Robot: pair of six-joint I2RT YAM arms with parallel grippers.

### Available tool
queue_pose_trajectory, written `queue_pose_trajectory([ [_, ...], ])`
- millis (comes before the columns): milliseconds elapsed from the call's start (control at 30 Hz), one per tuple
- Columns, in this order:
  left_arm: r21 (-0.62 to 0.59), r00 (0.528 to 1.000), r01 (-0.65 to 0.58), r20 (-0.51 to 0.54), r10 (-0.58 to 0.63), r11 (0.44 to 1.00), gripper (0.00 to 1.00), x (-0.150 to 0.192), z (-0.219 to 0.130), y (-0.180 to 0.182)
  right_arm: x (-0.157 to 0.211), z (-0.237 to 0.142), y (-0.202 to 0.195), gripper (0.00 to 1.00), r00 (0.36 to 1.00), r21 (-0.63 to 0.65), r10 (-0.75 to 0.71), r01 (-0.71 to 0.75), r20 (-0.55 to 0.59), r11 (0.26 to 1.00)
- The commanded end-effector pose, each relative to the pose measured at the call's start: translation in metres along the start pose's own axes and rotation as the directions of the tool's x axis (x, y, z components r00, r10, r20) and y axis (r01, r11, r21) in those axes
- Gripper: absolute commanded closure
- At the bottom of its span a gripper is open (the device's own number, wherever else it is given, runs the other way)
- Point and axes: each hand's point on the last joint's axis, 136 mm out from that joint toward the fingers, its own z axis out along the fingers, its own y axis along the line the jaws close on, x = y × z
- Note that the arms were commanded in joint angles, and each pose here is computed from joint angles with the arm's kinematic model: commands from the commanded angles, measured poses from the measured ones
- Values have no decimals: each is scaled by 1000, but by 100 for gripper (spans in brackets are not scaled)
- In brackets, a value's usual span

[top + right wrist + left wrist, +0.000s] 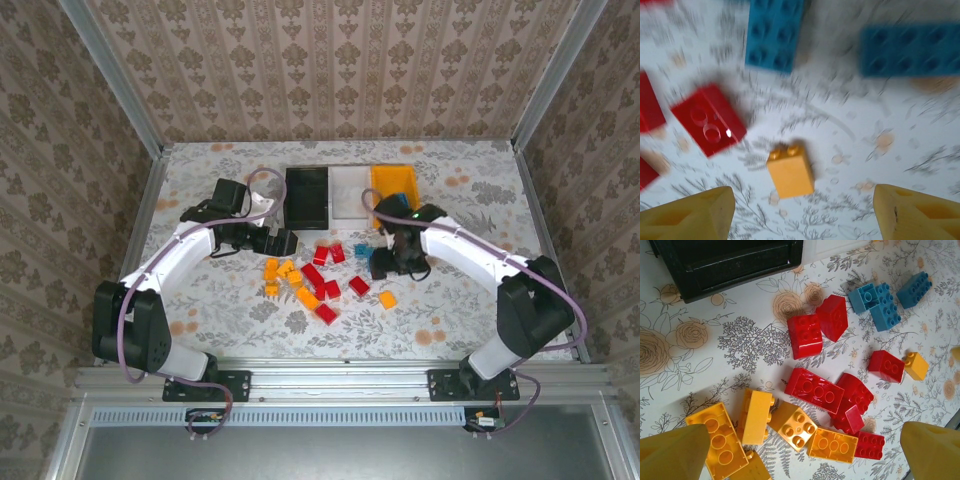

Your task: Sort the legos into containers by color

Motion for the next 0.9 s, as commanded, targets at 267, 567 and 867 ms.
queue_pose_trajectory([
  [267, 9, 999, -36, -2, 36, 999, 0, -3, -5, -8, 24, 52, 12, 35, 990, 53, -41, 48, -135, 997],
  [567, 10, 999, -35, -5, 35, 999, 0, -3, -3, -8, 34, 71, 4, 44, 984, 89, -38, 54, -171, 995],
  [867, 11, 999, -34, -11, 34, 999, 0, -2, -2, -8, 36, 72, 4, 70, 987, 84, -24, 38, -162, 996],
])
